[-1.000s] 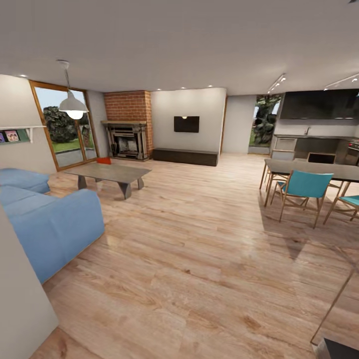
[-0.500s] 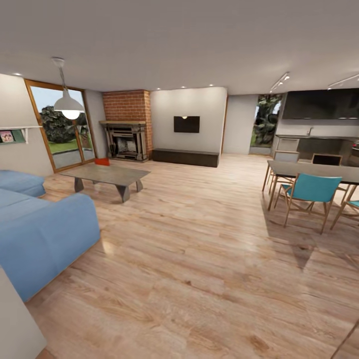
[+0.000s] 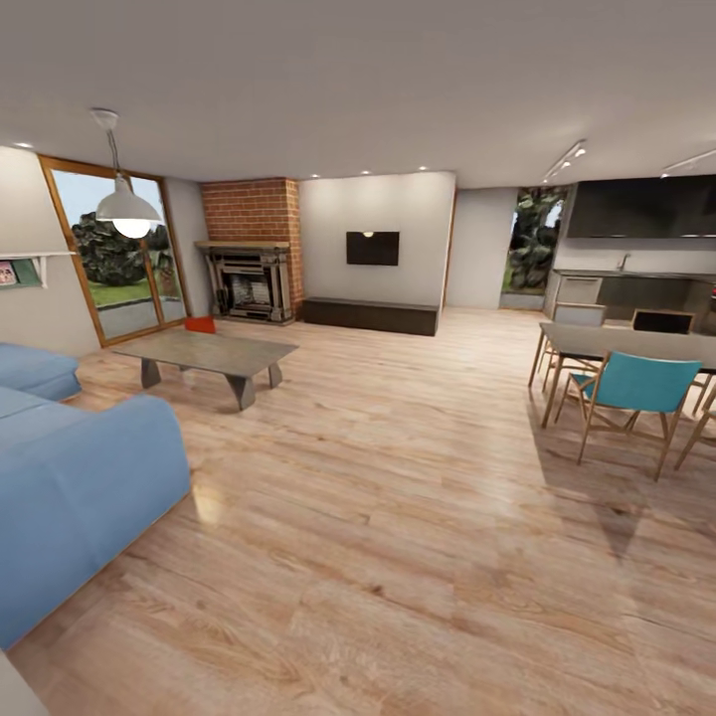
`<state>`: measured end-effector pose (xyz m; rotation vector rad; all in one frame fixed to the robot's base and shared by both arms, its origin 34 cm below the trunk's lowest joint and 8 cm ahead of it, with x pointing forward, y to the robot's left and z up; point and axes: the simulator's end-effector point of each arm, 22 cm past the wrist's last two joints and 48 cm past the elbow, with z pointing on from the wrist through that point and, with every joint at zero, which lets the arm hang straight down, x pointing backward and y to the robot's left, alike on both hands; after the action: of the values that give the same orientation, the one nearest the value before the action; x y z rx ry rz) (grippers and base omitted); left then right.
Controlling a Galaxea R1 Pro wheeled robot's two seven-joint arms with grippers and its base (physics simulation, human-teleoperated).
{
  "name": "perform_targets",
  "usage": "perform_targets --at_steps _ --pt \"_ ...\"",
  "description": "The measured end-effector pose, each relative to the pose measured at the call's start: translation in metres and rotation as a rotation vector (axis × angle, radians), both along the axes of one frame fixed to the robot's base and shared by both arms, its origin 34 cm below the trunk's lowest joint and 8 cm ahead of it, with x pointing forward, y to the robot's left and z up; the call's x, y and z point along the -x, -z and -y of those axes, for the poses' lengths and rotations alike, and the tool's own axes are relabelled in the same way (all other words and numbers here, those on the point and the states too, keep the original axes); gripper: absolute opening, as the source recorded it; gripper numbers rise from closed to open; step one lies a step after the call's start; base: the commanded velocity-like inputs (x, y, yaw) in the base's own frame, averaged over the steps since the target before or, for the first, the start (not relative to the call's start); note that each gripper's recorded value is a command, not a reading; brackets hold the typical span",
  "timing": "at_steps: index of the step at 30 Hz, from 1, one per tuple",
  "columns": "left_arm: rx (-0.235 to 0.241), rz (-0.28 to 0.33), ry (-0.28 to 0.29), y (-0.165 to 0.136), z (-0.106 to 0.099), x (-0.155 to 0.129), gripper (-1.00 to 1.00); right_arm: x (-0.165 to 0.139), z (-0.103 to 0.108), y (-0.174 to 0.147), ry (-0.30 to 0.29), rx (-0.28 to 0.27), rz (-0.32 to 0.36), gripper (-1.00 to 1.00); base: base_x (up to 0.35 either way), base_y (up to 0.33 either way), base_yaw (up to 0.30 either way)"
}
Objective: Move the two storage containers from the living room to the garage. In the garage, place one container on the floor and stack the other container on top of it (either order is fine).
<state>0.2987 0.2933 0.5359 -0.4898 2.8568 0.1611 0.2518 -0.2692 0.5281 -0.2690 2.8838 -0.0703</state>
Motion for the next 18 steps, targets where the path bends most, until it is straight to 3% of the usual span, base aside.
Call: perform_targets --at_steps 18 --pt "0.0 0.0 0.001 0.0 0.0 -0.0002 1.0 -0.0001 0.0006 -0.0001 0.001 0.008 0.001 1.0 0.322 0.0 0.0"
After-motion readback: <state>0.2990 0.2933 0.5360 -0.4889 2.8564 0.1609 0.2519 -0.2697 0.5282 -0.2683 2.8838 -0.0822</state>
